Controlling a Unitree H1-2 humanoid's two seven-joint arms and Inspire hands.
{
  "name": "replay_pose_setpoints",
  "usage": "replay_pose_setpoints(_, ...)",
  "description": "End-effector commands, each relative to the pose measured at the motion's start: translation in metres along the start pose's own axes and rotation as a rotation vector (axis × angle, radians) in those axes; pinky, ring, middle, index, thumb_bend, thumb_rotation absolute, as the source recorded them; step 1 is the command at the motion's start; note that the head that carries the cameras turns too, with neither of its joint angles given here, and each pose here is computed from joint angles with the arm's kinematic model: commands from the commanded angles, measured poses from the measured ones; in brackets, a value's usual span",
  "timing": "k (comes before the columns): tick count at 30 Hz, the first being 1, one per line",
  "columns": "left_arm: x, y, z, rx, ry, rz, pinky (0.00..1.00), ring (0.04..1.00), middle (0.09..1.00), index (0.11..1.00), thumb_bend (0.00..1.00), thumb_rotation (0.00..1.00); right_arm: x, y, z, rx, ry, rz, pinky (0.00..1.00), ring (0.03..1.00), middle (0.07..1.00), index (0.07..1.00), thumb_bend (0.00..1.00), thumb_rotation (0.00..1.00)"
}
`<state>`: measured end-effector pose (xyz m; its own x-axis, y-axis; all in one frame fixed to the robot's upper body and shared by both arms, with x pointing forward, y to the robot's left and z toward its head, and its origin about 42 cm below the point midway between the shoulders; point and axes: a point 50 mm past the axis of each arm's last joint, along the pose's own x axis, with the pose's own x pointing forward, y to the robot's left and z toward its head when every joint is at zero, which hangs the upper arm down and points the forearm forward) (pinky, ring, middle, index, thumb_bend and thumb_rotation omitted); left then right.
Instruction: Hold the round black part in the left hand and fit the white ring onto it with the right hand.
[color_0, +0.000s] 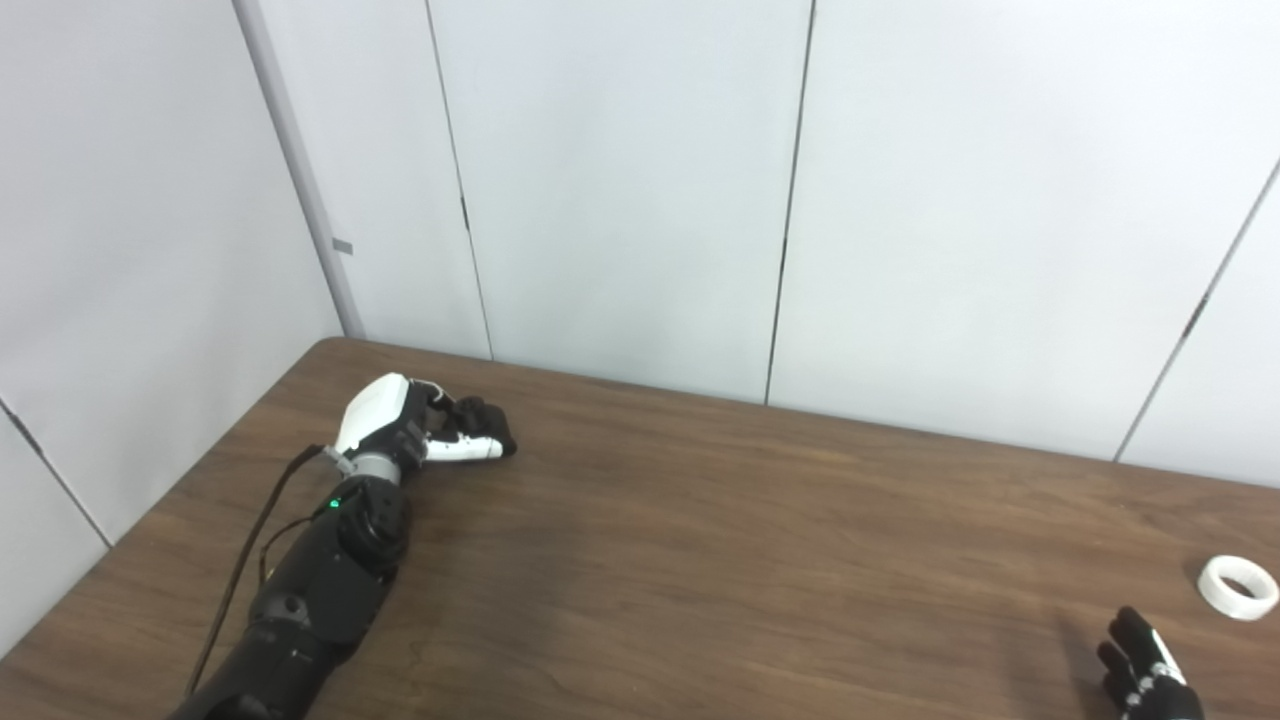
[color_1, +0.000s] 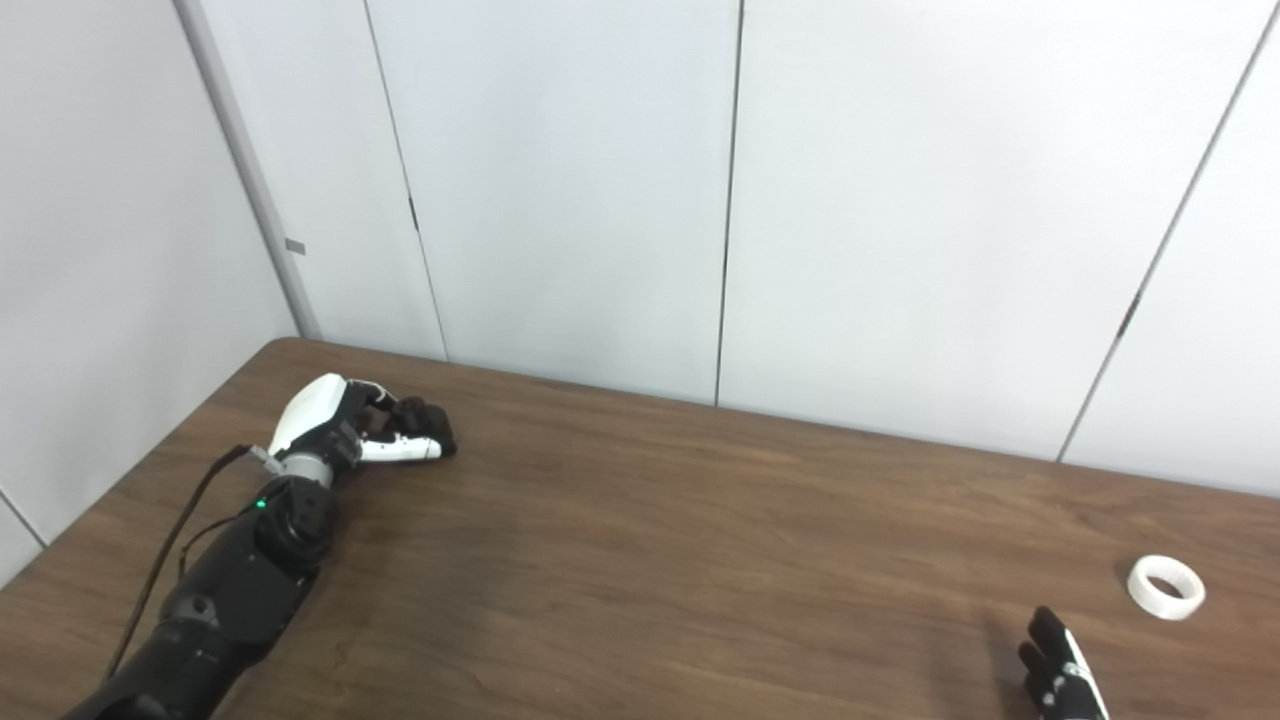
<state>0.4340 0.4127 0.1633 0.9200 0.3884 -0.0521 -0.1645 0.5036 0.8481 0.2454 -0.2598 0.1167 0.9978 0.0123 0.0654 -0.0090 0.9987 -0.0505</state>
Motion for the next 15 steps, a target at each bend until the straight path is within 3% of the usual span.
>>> replay_pose_setpoints(1,0.012,0.025,0.017,0.0,-0.068,0.097,0.86,0.86,0.764,0.485,0.52,0.04,-0.004,-0.01,-0.001,-0.022,0.01,-0.023,1.0,0.966,0.971,0.953,0.53,1.0)
replay_pose_setpoints(15,-0.001,0.027,0.025,0.012,-0.12,0.119,0.89,0.877,0.773,0.485,0.52,0.04,0.0,-0.008,0.002,-0.04,0.009,-0.017,0.99,0.958,0.964,0.952,0.54,1.0)
